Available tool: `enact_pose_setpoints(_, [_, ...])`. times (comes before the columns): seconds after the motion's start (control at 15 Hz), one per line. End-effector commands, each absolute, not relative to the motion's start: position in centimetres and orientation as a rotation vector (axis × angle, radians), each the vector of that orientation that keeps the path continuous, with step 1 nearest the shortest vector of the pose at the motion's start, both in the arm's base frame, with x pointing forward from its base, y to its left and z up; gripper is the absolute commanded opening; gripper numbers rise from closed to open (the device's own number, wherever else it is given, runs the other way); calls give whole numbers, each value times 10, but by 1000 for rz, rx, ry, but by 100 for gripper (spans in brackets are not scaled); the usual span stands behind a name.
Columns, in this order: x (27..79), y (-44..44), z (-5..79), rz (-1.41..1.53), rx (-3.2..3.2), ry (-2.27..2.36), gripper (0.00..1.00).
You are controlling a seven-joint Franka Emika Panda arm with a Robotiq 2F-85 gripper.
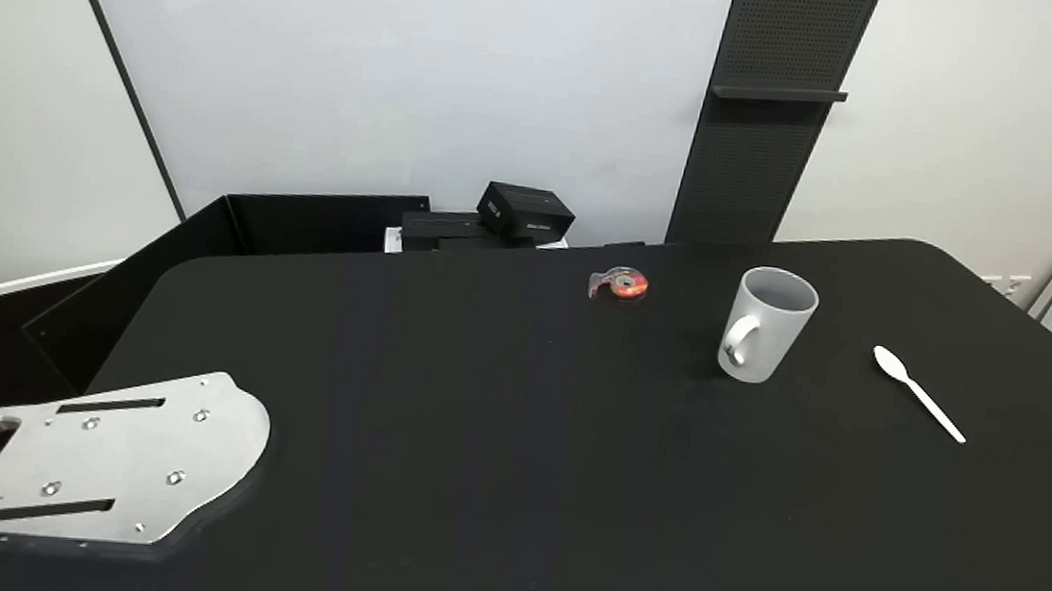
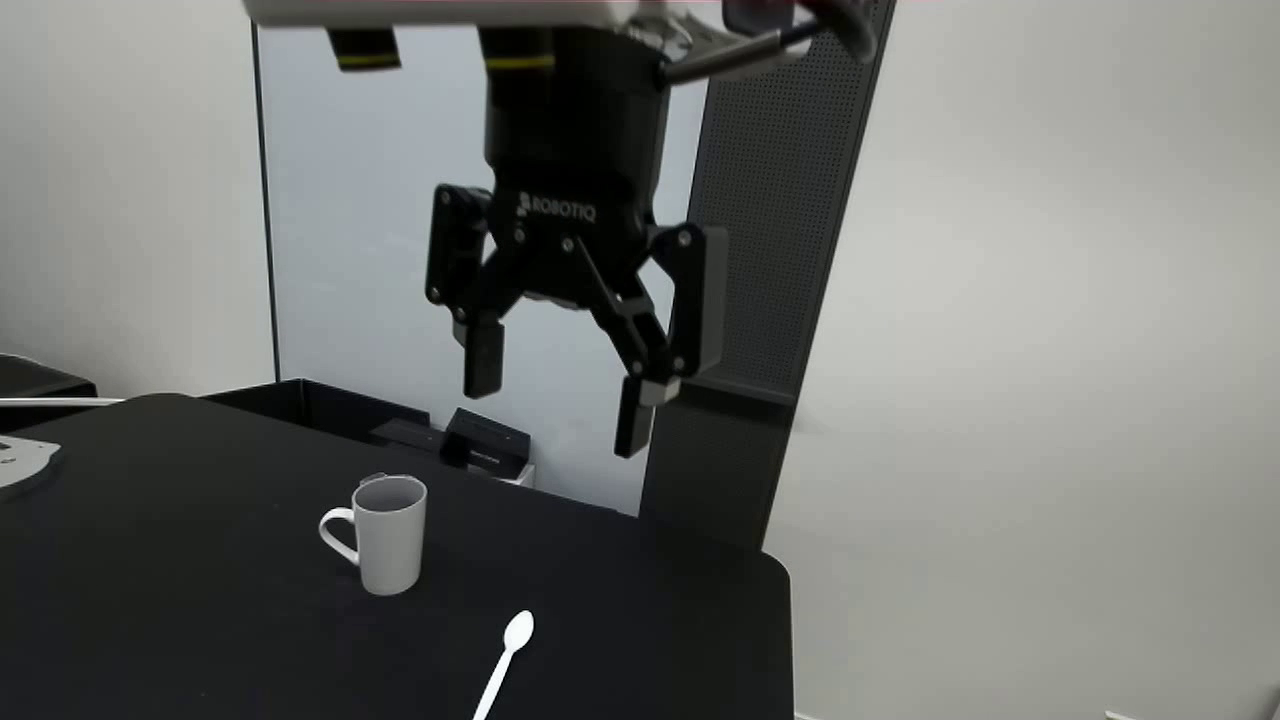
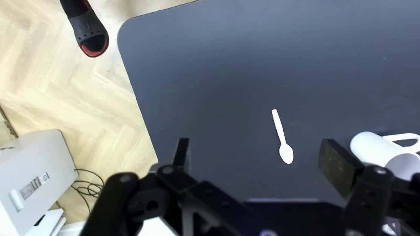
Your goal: Put the white spoon in the white mug
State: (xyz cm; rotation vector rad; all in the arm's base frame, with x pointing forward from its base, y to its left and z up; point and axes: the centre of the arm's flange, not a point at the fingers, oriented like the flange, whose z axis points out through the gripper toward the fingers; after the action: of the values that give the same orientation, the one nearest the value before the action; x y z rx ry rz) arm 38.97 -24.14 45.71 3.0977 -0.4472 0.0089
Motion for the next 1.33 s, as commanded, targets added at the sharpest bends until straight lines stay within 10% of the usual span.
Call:
enact_pose_setpoints(0.0, [422,-266,431,-125,3039,-558,100])
enact_pose_setpoints(1.27, [447,-250,395,-200,3039,-568,100])
